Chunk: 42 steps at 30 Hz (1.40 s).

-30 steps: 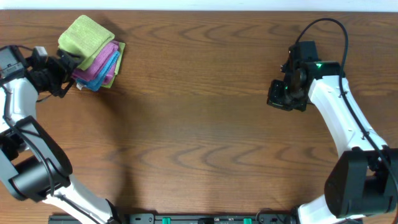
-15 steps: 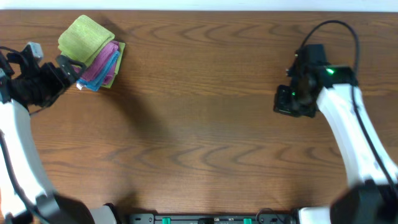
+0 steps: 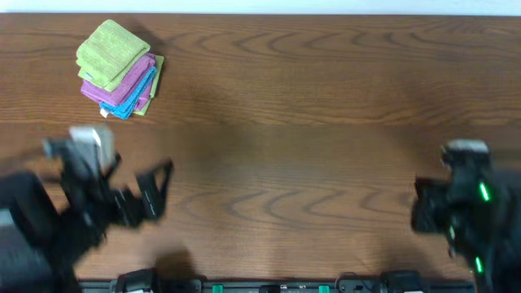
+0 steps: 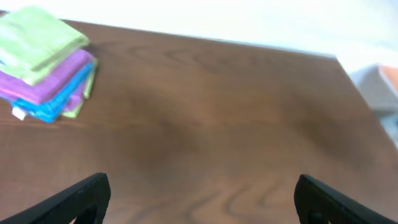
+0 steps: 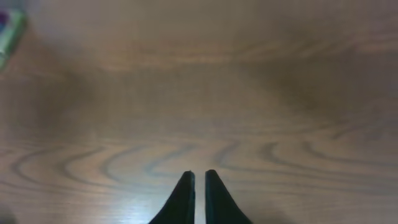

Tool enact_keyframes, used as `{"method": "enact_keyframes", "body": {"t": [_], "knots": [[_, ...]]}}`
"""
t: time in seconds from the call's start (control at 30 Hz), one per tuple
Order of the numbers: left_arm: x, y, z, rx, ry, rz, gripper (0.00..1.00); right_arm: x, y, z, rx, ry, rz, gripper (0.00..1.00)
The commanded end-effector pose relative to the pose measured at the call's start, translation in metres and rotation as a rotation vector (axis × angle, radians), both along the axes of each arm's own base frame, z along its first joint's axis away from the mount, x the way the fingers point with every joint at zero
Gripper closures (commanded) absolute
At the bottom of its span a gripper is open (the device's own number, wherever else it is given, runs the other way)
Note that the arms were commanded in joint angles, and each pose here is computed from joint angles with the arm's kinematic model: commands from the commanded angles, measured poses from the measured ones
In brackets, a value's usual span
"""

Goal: Fold the cloth

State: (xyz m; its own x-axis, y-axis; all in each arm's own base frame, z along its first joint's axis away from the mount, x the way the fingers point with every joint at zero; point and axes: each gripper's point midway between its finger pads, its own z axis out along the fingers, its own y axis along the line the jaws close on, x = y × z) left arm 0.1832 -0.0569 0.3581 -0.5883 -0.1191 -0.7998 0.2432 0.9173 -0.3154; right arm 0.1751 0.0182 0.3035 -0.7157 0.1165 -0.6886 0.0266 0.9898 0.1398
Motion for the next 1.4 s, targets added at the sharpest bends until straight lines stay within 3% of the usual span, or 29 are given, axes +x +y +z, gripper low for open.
{"method": "enact_keyframes", "body": {"t": [0.0, 0.07, 0.13, 0.17, 0.2, 1.0, 1.17, 1.37], "knots": [[-0.024, 0.013, -0.03, 0.138, 0.044, 0.052, 0.05, -0.019, -0.002, -0.012, -0.022, -0.02, 0.018, 0.88], [-0.042, 0.012, -0.038, 0.162, 0.042, 0.035, 0.05, -0.027, 0.0, -0.021, -0.01, -0.034, 0.031, 0.77], [-0.051, 0.008, -0.041, 0.162, 0.025, 0.009, 0.05, -0.031, 0.0, -0.028, -0.008, -0.051, 0.03, 0.4], [-0.054, 0.007, -0.043, 0.161, 0.016, 0.004, 0.04, -0.031, 0.0, -0.029, -0.001, -0.059, 0.023, 0.07], [-0.055, 0.007, -0.044, 0.161, 0.013, 0.003, 0.05, -0.031, -0.001, -0.029, 0.002, -0.062, 0.014, 0.01], [-0.068, 0.01, -0.059, 0.168, 0.089, 0.017, 0.05, -0.033, -0.001, -0.031, 0.005, -0.047, 0.011, 0.01], [-0.066, 0.026, -0.056, 0.22, -0.021, 0.097, 0.05, -0.033, -0.001, -0.031, 0.005, -0.047, 0.011, 0.01], [-0.02, 0.02, -0.088, 0.194, -0.242, 0.097, 0.05, -0.033, -0.001, -0.031, 0.005, -0.047, 0.011, 0.01]]}}
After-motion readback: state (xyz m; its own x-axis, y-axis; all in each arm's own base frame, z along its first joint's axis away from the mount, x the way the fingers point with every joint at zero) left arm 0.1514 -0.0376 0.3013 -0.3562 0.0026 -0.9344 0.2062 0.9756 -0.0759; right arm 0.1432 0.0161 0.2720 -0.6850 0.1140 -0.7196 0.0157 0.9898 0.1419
